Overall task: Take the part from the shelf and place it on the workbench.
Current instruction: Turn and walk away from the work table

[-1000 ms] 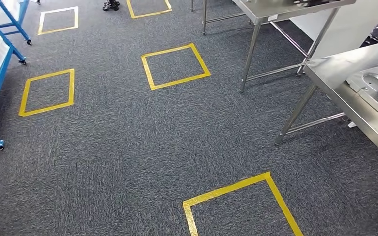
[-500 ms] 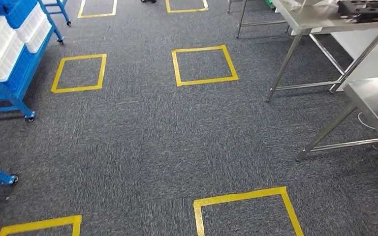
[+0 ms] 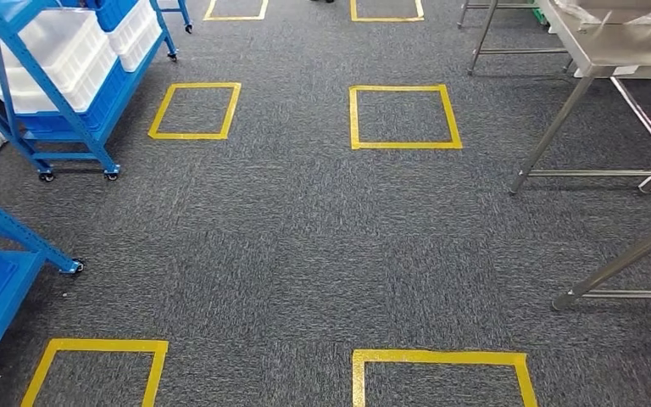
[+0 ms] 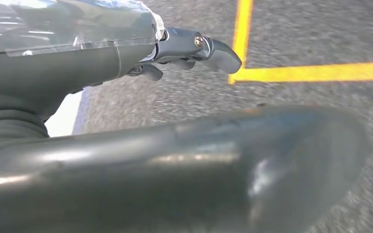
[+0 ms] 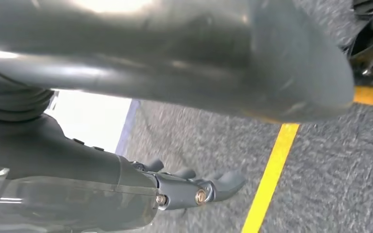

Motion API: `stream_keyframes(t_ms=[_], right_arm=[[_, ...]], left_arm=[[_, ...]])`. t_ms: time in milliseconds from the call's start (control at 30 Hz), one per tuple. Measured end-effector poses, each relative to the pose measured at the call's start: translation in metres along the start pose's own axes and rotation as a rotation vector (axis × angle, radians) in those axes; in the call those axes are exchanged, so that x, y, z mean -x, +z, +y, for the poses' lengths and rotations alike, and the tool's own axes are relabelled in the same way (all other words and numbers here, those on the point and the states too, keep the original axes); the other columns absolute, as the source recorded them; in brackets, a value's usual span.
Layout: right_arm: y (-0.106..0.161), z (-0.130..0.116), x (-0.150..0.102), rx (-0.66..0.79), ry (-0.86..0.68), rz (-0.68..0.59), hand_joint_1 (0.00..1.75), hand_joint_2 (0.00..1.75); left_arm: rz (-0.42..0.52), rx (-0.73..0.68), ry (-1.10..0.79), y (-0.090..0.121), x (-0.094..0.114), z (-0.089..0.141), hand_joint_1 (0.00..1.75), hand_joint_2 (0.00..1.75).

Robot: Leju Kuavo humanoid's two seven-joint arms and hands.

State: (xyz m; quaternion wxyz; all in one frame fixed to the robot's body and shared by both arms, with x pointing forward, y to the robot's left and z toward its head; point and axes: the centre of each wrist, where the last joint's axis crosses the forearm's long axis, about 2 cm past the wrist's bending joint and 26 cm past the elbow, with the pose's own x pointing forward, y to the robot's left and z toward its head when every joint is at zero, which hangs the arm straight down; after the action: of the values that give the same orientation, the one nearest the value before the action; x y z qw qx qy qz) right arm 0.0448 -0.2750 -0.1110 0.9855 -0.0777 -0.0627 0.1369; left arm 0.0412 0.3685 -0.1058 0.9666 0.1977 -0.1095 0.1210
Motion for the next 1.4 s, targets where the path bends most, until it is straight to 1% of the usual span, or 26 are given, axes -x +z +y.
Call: stream_keyframes(t_ms=[133, 467, 933, 1400], right_arm=[[0.0, 0.001, 0.001, 0.0, 0.026, -0.001, 0.0, 0.0], [0.001, 0.004, -0.01, -0.002, 0.072, -0.03, 0.0, 0.0], [0.001, 0.006, -0.005, -0.012, 0.07, -0.025, 0.0, 0.0], [0.001, 0.007, -0.002, -0.01, 0.067, -0.022, 0.0, 0.0]], left_arm=[[0.005, -0.007, 0.013, 0.001, 0.0, -0.002, 0.0, 0.0], [0.017, -0.021, 0.028, 0.001, 0.006, 0.0, 0.0, 0.0], [0.009, 0.017, 0.018, 0.0, 0.004, 0.0, 0.0, 0.0], [-0.003, 0.024, 0.006, -0.002, 0.002, 0.006, 0.0, 0.0]])
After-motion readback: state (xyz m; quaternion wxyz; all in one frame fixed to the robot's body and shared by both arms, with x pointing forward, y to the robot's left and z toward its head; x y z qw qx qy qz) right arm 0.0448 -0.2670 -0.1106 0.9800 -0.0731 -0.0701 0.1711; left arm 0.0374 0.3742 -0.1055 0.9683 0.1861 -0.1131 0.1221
